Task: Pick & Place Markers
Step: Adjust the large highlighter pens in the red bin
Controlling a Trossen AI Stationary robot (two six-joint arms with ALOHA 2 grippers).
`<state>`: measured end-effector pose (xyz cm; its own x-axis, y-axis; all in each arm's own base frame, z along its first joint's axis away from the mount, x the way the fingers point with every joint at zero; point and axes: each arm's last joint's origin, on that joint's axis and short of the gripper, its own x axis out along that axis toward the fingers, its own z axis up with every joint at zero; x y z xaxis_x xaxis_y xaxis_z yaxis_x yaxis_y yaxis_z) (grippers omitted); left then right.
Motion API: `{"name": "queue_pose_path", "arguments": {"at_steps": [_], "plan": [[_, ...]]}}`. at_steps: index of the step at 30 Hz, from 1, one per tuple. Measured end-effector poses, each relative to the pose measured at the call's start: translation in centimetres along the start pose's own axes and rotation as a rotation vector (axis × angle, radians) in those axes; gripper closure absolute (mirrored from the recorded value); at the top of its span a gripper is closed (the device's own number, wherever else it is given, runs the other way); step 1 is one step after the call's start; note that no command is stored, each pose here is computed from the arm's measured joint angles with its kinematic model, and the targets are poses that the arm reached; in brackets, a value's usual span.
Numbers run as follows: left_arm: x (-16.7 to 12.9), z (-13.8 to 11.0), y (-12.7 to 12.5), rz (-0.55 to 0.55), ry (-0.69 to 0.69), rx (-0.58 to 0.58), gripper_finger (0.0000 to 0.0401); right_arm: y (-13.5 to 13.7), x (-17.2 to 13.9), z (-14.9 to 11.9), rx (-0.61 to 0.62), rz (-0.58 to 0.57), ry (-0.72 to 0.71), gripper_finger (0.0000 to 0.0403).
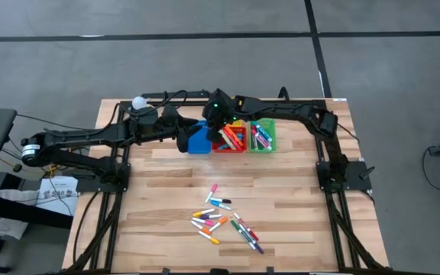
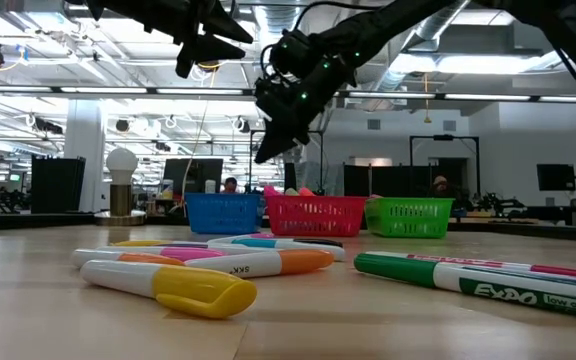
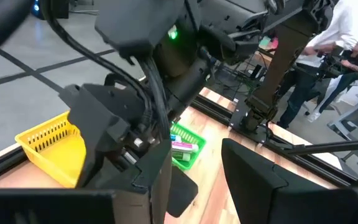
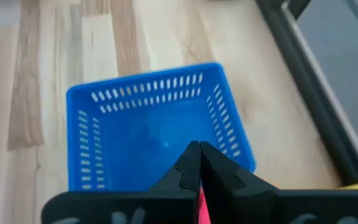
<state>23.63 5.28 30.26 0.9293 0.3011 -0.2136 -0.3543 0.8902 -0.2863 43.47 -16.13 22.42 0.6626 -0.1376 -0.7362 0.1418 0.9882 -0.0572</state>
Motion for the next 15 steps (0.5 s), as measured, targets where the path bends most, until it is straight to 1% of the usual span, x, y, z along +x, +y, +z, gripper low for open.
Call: {"name": "queue_pose_path", "arguments": {"at_steps": [6,10,12,15], "plan": [[0.0,0.0,0.0,0.0,0.0,-0.001,0.0261,-0.6,-0.1,-0.5,-0.007,-0.002,0.039,0.0403],[0.0,0.0,0.0,0.0,0.0,-0.003,0.0261,-1.0,1.2,-1.8,0.002,0.01,0.106,0.0403],[0.0,0.0,0.0,0.0,0.0,-0.003,0.0261,-1.2,1.6,-1.8,0.005,0.01,0.098,0.0403],[0.0,0.0,0.0,0.0,0.0,-0.003,0.0261,-1.1,1.6,-2.1,0.009,0.018,0.129,0.0403]]}}
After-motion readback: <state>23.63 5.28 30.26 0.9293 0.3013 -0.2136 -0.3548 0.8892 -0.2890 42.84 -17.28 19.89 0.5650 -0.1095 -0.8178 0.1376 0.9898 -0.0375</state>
